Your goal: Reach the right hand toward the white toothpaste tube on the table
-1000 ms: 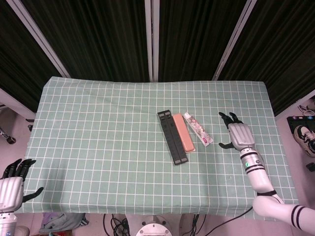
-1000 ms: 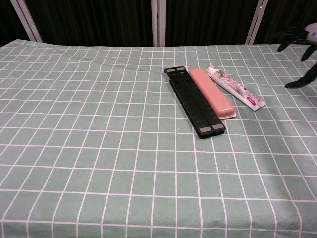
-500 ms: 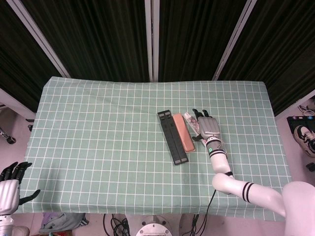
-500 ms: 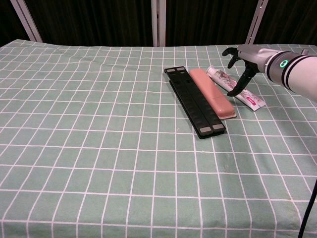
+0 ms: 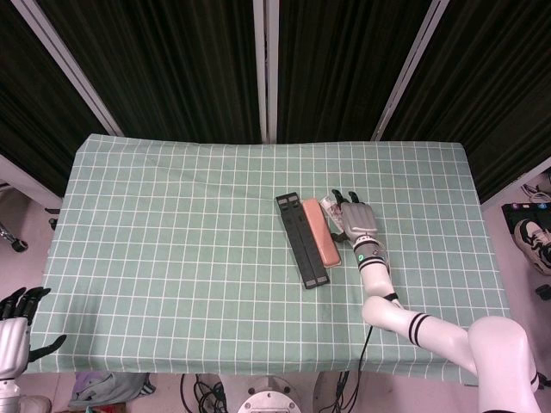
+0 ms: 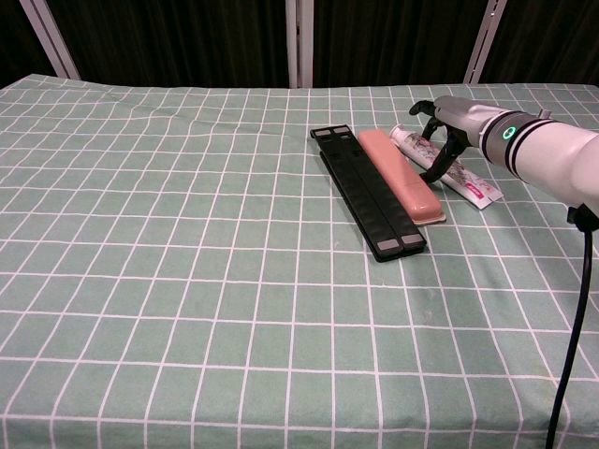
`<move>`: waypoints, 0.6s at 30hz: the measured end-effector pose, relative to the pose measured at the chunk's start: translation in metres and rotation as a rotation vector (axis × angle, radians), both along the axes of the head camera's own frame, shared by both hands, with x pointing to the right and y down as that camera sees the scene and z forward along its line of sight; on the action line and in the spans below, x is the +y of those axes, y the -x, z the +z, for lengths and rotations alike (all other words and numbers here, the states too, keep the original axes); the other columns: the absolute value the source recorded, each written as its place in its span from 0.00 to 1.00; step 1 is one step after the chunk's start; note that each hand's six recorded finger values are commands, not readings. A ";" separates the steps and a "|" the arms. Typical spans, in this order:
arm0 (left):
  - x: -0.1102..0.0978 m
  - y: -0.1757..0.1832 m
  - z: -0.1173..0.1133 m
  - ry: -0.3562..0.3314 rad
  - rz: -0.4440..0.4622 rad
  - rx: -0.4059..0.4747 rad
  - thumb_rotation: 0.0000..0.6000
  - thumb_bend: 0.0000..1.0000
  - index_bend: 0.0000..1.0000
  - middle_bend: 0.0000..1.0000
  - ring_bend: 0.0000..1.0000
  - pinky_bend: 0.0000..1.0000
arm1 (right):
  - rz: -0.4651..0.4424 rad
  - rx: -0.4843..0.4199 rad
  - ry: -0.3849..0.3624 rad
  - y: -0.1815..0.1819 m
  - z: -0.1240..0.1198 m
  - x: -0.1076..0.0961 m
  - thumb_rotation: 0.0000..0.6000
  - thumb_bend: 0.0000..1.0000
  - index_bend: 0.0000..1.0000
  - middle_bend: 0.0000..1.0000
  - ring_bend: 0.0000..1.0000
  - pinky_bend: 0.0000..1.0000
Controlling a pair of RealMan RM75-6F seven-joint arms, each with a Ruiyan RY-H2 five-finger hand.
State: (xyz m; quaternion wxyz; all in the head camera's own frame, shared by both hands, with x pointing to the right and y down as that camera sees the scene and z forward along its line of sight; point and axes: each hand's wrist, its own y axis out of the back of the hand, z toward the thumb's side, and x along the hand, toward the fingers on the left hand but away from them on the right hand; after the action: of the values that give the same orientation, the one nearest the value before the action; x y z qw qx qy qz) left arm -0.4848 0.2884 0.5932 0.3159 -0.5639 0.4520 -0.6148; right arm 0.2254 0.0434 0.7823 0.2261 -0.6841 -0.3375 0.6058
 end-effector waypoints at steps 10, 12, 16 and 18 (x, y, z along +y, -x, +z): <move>0.006 0.005 -0.003 0.000 -0.018 -0.005 1.00 0.01 0.20 0.17 0.10 0.15 | 0.000 -0.090 -0.065 0.013 0.007 0.000 1.00 0.46 0.66 0.54 0.31 0.40; 0.007 0.006 -0.005 -0.001 -0.023 -0.006 1.00 0.01 0.20 0.17 0.10 0.15 | 0.001 -0.105 -0.090 0.014 0.005 -0.001 1.00 0.52 0.75 0.58 0.36 0.43; 0.010 0.008 -0.007 -0.004 -0.032 -0.011 1.00 0.01 0.20 0.17 0.10 0.15 | 0.020 -0.144 -0.139 0.011 0.000 -0.003 1.00 0.58 0.82 0.61 0.39 0.45; 0.012 0.009 -0.008 -0.007 -0.035 -0.013 1.00 0.01 0.20 0.17 0.10 0.15 | 0.025 -0.164 -0.167 0.007 -0.005 -0.004 1.00 0.58 0.82 0.61 0.39 0.45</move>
State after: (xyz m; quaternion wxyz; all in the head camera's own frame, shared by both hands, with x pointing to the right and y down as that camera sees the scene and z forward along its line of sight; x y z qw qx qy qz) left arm -0.4940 0.2999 0.5848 0.3099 -0.5509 0.4620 -0.6222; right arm 0.2183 0.0389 0.7770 0.2465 -0.7057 -0.4129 0.5204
